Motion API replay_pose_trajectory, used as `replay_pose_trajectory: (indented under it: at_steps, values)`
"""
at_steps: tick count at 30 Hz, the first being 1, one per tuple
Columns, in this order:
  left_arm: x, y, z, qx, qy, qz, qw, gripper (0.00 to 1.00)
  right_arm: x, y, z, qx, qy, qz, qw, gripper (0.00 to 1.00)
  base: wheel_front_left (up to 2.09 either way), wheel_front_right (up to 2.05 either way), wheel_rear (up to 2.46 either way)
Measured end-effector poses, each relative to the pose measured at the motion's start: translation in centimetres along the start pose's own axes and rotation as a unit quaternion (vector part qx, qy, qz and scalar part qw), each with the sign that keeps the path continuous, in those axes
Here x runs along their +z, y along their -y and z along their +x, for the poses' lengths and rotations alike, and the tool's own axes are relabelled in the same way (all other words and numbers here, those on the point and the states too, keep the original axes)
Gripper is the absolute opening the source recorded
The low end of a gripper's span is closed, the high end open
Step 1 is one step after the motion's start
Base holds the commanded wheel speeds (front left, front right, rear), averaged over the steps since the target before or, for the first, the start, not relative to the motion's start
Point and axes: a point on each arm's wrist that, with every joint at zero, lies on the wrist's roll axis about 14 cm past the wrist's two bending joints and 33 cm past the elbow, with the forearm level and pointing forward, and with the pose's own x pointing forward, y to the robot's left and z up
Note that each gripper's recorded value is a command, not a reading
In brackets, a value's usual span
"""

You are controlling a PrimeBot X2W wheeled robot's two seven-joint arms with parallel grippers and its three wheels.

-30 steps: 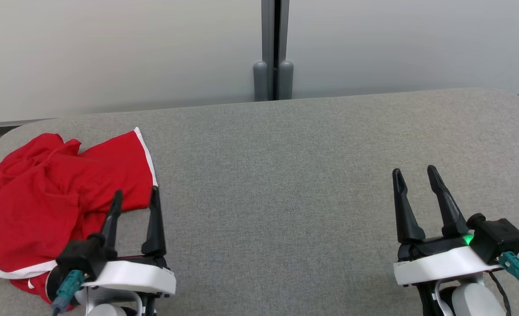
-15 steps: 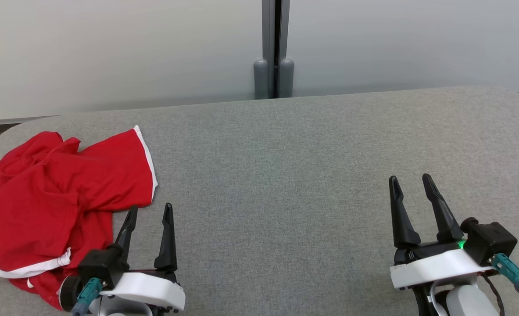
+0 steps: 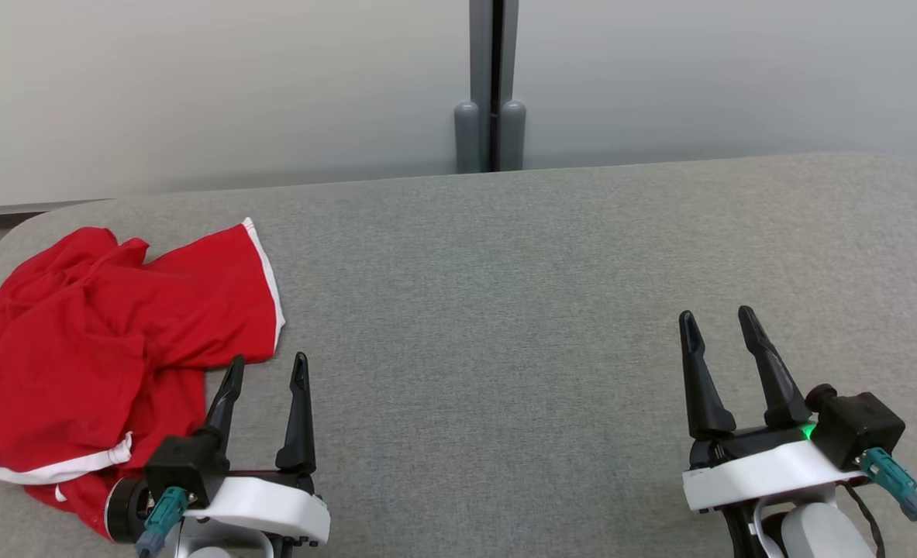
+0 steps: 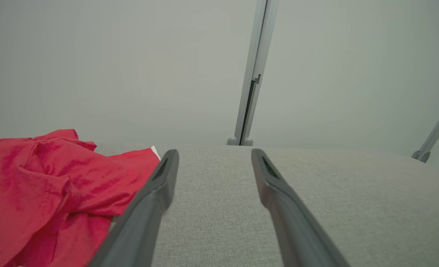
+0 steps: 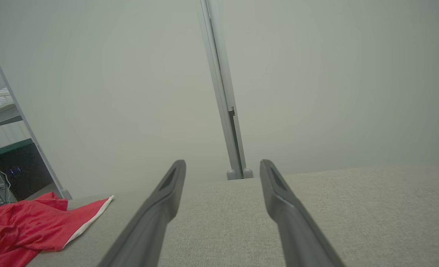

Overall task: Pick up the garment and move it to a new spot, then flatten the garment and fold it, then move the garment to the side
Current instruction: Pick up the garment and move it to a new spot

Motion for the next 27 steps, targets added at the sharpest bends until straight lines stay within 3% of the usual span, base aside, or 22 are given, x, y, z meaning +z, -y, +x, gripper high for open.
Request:
replay_pose_trajectory:
  at_steps: [14, 27]
  values:
    - [1.3, -5.7, -2.7, 0.1, 0.016, -0.005, 0.995, 1.0, -2.8, -6.1, 1.9, 0.092, -0.036, 0.02, 0.995, 1.0, 0.0, 0.0, 0.0]
    - [3.1, -11.7, -8.1, 0.207, 0.044, 0.004, 0.977, 1.0, -4.9, -13.6, 2.7, 0.197, -0.066, 0.04, 0.977, 1.0, 0.0, 0.0, 0.0]
